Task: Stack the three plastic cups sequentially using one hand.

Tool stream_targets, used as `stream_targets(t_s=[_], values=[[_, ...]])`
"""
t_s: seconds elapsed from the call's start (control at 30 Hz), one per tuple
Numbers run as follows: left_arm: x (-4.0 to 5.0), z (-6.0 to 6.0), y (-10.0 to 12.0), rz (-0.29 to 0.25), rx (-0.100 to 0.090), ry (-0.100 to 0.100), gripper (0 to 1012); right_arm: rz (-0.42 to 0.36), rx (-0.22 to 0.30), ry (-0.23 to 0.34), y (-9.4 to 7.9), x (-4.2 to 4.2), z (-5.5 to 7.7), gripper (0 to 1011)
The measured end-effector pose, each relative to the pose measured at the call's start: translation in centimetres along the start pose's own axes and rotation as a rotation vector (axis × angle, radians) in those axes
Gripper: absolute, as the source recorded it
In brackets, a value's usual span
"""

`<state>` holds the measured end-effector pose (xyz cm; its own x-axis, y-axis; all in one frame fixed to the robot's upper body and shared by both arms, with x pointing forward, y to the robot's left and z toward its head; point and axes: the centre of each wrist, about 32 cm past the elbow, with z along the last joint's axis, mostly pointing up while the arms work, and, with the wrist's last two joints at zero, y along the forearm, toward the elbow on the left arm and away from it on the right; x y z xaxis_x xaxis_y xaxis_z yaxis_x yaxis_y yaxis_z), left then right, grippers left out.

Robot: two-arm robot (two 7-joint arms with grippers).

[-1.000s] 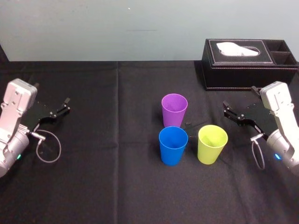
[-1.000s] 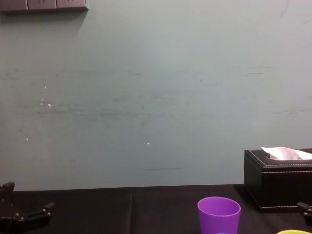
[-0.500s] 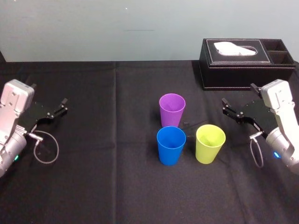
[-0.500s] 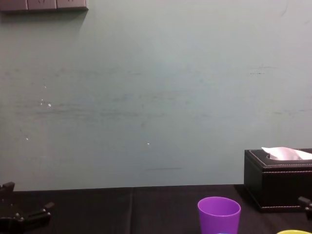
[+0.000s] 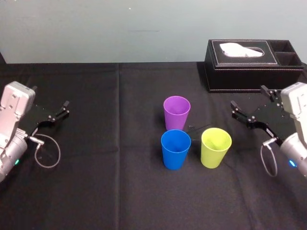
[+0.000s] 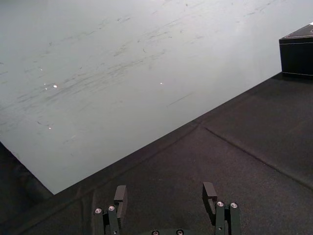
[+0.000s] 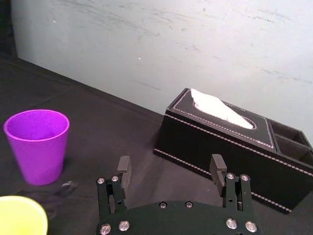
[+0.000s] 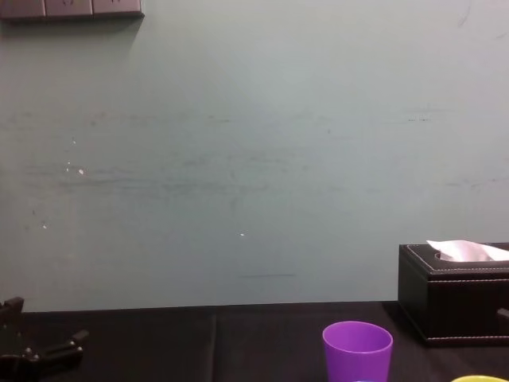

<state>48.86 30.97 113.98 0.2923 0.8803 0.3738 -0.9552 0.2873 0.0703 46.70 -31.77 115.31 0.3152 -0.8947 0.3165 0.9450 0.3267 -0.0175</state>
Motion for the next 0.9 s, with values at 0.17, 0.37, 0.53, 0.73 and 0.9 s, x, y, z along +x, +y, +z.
stream_targets(t_s=[0.17,0.37,0.53,0.73,0.9], values=[[0.00,0.0,0.0,0.000,0.000,0.000,1011,0.018,-0.009,0.029,-1.3,0.25,0.1,1003],[0.00,0.0,0.0,0.000,0.000,0.000,1011,0.031,-0.032,0.053,-3.8,0.70,0.3,1003],[0.00,0.0,0.0,0.000,0.000,0.000,1012,0.055,-0.061,0.074,-6.1,0.85,0.2,1003],[0.00,0.0,0.0,0.000,0.000,0.000,1011,0.109,-0.093,0.113,-8.3,0.12,-0.7,1003],[0.00,0.0,0.0,0.000,0.000,0.000,1011,0.146,-0.103,0.163,-9.5,-1.08,-1.9,1003]])
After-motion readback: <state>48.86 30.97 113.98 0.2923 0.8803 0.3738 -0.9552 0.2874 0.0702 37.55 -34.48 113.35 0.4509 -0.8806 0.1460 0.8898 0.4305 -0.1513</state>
